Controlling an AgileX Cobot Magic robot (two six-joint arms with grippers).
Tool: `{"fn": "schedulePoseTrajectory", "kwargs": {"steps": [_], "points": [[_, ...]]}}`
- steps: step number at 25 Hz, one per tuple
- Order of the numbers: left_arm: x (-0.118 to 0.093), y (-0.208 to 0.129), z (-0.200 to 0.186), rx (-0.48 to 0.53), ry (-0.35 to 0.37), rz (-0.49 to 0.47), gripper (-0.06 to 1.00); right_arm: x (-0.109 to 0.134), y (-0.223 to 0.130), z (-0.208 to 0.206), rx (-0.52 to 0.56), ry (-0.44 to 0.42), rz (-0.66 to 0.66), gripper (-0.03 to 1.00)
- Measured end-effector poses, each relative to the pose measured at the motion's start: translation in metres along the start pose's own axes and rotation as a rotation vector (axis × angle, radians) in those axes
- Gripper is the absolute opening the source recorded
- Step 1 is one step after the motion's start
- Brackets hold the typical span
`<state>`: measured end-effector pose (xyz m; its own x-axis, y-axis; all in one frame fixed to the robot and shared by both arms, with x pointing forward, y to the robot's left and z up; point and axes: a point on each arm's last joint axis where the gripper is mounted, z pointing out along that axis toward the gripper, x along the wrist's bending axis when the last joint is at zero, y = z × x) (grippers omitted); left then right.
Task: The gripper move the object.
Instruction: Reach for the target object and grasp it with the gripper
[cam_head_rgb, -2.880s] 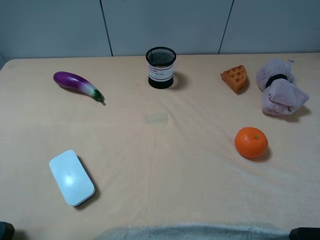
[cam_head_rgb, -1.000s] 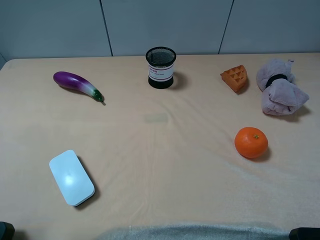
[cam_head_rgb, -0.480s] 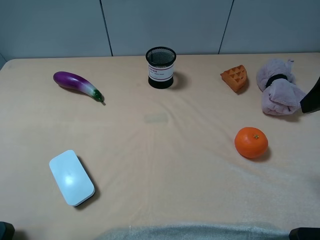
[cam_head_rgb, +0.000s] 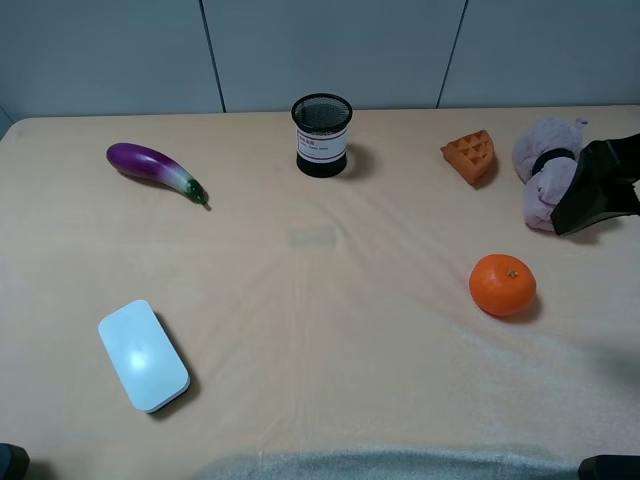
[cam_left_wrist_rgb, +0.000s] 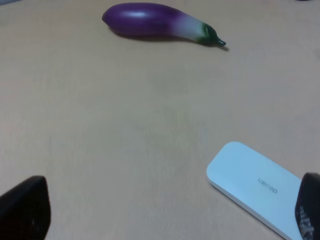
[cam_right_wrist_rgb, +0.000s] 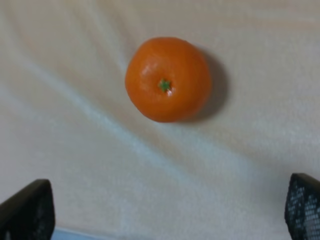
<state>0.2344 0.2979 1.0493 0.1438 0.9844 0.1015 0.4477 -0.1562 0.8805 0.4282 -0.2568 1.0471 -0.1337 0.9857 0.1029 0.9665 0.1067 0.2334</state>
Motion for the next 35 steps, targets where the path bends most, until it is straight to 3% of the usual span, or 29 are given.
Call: {"fn": "schedulePoseTrajectory", "kwargs": {"steps": [19, 35], "points": [[0.0, 0.0, 0.0, 0.0, 0.0, 0.0, 0.98, 0.006, 0.033, 0.085, 0.188, -0.017, -0.029, 0.69], [0.0, 0.0, 0.0, 0.0, 0.0, 0.0, 0.98, 0.002, 0.038, 0.15, 0.321, -0.016, -0.036, 0.69]]}}
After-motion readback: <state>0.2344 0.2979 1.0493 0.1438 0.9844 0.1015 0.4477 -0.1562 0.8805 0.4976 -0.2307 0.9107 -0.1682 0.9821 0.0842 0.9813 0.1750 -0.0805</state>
